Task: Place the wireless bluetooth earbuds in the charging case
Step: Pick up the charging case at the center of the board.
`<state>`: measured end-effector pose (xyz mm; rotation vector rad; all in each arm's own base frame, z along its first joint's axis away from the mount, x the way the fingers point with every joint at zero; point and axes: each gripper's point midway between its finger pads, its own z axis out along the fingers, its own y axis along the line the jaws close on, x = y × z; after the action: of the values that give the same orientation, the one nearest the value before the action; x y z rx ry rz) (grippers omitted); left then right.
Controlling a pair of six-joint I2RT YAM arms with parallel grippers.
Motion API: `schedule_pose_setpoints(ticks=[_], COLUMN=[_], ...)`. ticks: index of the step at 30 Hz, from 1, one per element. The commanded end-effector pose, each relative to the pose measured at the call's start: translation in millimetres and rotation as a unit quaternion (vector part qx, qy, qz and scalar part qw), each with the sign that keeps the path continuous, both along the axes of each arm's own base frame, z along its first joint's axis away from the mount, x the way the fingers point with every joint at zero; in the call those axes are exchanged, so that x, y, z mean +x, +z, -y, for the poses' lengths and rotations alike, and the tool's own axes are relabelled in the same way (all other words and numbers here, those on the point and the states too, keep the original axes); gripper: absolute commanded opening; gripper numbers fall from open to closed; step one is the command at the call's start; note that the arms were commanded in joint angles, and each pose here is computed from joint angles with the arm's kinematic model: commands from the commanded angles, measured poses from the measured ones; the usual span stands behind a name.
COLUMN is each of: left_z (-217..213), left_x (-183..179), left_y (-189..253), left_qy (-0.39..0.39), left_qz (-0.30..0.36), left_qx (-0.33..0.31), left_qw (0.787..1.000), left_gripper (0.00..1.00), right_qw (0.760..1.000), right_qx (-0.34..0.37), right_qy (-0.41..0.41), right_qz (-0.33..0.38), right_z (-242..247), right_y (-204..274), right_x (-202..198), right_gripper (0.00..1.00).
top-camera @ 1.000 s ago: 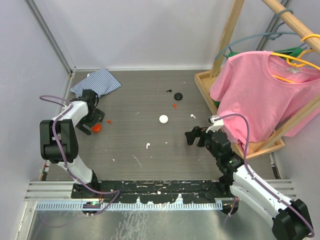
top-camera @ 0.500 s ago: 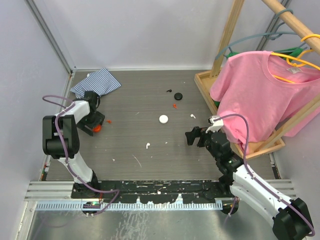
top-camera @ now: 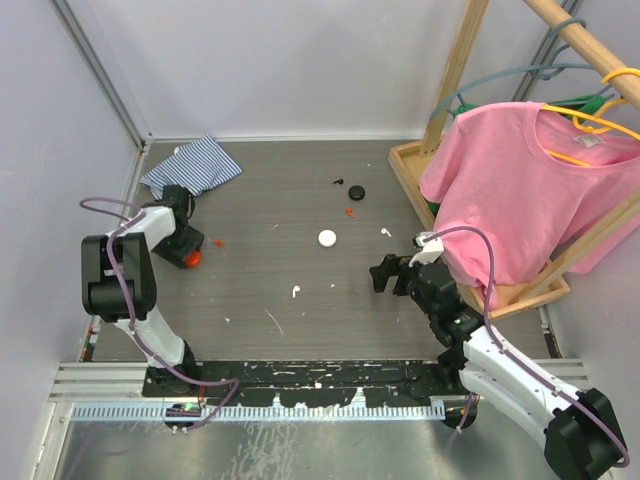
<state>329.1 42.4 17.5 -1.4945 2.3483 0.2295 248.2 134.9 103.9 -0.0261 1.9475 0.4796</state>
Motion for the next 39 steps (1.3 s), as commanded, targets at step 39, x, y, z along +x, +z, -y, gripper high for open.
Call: schedule_pose_setpoints(ticks=[39], left_z=[214], left_x=[-9], left_y=[127], left_qy=[-0.489], left_qz=[0.363], left_qx=[0.008], left_qw=[0.793], left_gripper=[0.48], right_qw=[0.989], right_qx=[0.003], right_qy=[0.133], right_qz=[-0.057], right_z=[-56], right_y=[85], right_x=[1], right_gripper=[1.0])
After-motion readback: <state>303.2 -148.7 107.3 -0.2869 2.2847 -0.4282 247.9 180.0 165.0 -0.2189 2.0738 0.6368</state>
